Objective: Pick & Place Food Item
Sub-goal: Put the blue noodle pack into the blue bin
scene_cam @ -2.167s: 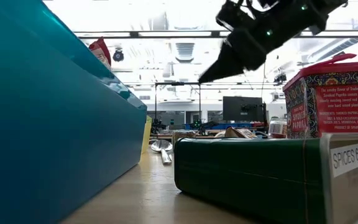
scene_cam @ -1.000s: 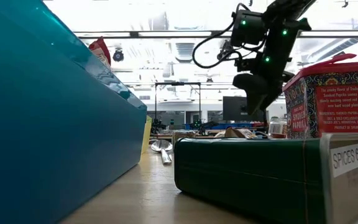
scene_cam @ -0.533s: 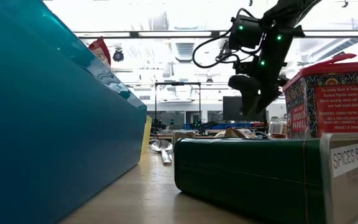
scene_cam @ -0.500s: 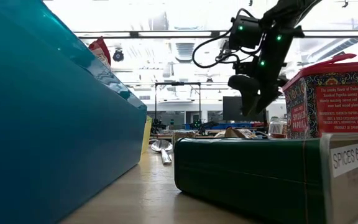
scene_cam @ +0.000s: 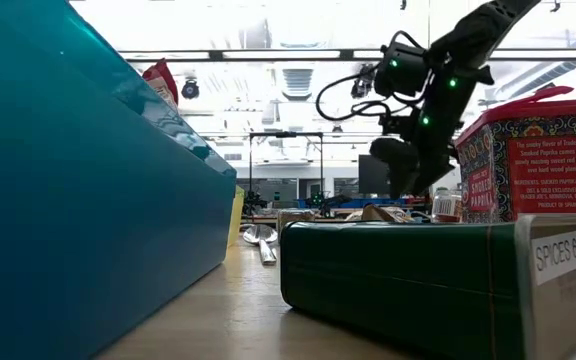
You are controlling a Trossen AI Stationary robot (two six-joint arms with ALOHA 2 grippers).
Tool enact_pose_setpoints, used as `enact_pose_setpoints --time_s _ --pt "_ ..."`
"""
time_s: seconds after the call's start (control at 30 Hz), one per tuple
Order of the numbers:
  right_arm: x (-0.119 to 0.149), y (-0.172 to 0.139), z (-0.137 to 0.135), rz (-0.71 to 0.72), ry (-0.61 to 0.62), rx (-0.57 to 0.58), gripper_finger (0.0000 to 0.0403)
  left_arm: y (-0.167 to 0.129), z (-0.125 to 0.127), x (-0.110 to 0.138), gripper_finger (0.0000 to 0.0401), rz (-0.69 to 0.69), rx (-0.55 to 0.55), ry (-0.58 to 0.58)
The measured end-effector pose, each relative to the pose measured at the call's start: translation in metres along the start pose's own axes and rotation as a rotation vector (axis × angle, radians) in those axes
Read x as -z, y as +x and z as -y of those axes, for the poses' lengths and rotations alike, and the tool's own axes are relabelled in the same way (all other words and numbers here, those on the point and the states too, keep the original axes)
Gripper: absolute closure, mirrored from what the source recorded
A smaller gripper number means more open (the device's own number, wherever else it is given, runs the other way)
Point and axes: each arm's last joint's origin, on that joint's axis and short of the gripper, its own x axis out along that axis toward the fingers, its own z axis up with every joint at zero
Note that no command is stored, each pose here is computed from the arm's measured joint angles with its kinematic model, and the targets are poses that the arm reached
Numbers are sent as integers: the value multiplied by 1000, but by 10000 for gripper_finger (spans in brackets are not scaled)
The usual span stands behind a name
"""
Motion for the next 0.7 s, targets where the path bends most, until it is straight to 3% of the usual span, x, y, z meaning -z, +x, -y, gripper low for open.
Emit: enact_pose_setpoints --time_s 0.7 --pt "22 21 7 81 12 -67 145 0 0 0 126 0 0 0"
